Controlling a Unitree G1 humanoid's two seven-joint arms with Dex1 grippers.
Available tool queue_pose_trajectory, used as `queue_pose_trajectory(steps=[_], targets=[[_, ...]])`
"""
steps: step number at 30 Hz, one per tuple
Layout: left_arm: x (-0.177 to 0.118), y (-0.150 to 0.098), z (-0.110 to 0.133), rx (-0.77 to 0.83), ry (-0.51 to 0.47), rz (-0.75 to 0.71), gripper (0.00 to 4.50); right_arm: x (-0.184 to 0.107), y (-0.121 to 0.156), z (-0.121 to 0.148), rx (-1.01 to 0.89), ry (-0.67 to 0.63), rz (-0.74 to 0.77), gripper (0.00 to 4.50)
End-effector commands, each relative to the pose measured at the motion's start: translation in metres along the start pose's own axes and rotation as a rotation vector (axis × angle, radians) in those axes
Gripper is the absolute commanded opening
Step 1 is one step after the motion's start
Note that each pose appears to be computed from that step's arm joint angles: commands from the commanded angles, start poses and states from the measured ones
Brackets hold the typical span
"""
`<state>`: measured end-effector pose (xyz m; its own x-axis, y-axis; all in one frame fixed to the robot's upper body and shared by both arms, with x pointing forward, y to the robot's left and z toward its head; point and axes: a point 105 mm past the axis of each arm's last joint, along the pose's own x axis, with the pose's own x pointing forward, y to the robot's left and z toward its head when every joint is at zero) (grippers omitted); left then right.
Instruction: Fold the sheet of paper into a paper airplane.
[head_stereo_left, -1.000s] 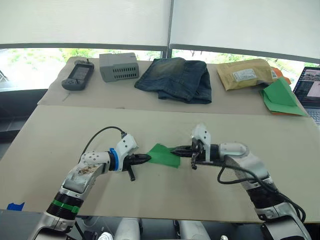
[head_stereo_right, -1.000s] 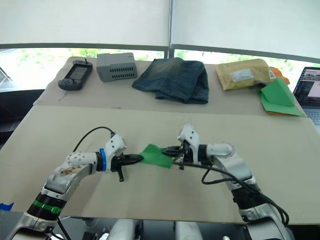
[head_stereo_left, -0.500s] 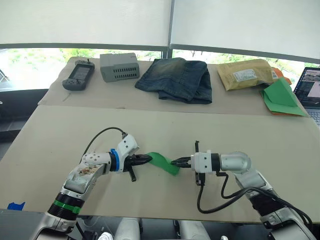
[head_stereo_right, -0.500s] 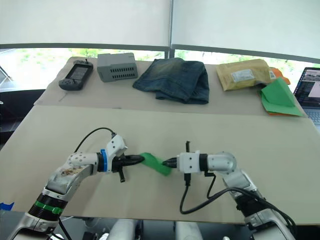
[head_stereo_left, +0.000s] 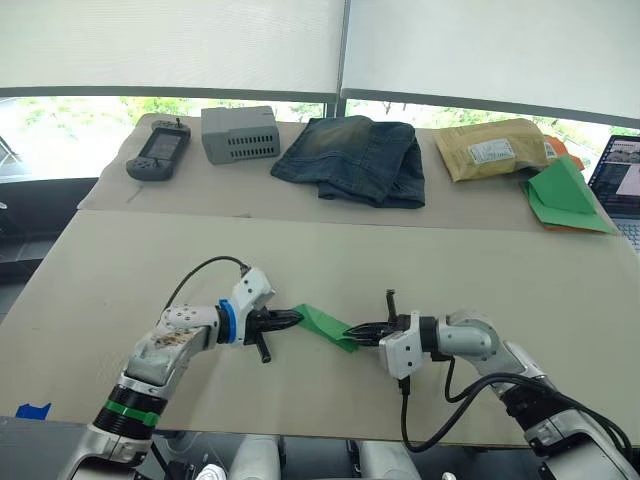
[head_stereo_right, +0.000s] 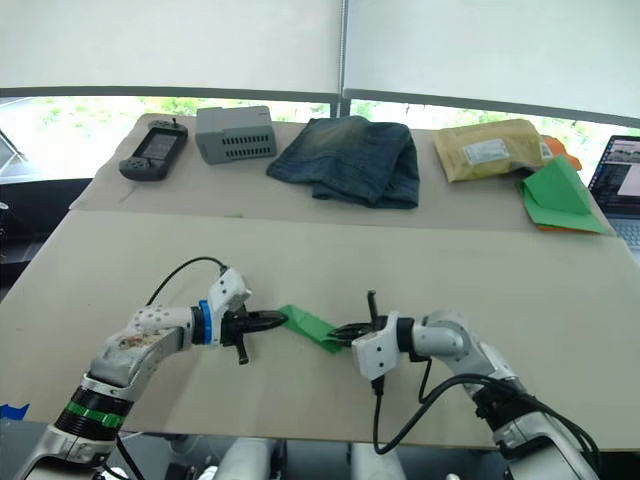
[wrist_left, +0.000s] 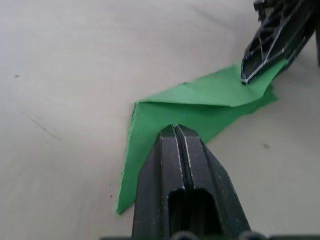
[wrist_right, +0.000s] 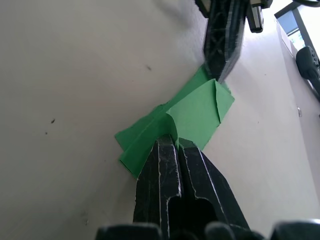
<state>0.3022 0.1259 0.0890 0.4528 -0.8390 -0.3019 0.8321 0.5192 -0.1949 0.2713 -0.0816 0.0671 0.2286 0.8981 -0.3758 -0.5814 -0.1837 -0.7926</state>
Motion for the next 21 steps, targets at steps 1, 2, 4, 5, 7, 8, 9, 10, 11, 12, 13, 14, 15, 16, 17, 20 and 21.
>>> queue_pose_trajectory(steps=[1,2,4,5,7,8,9,10,11,12,13,14,15,16,17,20,21], targets=[[-0.015,0.011,0.032,-0.033,-0.125,0.018,0.0,0.001,0.018,-0.009,0.013,0.045,0.076,0.07],[-0.015,0.008,0.036,-0.041,-0.139,0.001,0.0,0.001,0.018,-0.009,0.014,0.046,0.074,0.07],[-0.007,0.0,0.041,-0.015,-0.143,-0.036,0.0,0.002,0.019,-0.009,0.02,0.045,0.072,0.07],[-0.001,-0.004,0.043,0.002,-0.141,-0.049,0.0,0.003,0.019,-0.009,0.028,0.045,0.069,0.07],[0.01,-0.013,0.044,0.02,-0.134,-0.079,0.0,0.004,0.019,-0.008,0.049,0.04,0.056,0.07],[0.014,-0.016,0.043,0.034,-0.122,-0.089,0.0,0.004,0.019,-0.008,0.051,0.039,0.053,0.07],[0.019,-0.019,0.04,0.05,-0.102,-0.101,0.0,0.004,0.019,-0.008,0.054,0.039,0.052,0.07],[0.022,-0.022,0.037,0.065,-0.081,-0.111,0.0,0.005,0.019,-0.008,0.053,0.041,0.052,0.07],[0.026,-0.023,0.031,0.076,-0.051,-0.109,0.0,0.005,0.02,-0.008,0.052,0.045,0.052,0.07],[0.03,-0.021,0.023,0.095,-0.009,-0.095,0.0,0.004,0.02,-0.009,0.054,0.05,0.049,0.07],[0.033,-0.02,0.016,0.11,0.026,-0.082,0.0,0.004,0.02,-0.009,0.058,0.056,0.045,0.07],[0.034,-0.018,0.009,0.118,0.055,-0.076,0.0,0.003,0.021,-0.01,0.059,0.061,0.043,0.07],[0.035,-0.017,0.002,0.127,0.081,-0.07,0.0,0.002,0.021,-0.01,0.064,0.066,0.039,0.07],[0.036,-0.016,-0.003,0.13,0.1,-0.067,0.0,0.001,0.022,-0.01,0.066,0.07,0.037,0.07],[0.037,-0.016,-0.009,0.135,0.121,-0.068,0.0,0.001,0.022,-0.01,0.065,0.074,0.035,0.07],[0.04,-0.014,-0.023,0.146,0.174,-0.07,0.0,-0.001,0.02,-0.009,0.071,0.08,0.016,0.07],[0.043,-0.012,-0.028,0.141,0.189,-0.058,0.0,-0.001,0.018,-0.008,0.071,0.079,0.009,0.07]])
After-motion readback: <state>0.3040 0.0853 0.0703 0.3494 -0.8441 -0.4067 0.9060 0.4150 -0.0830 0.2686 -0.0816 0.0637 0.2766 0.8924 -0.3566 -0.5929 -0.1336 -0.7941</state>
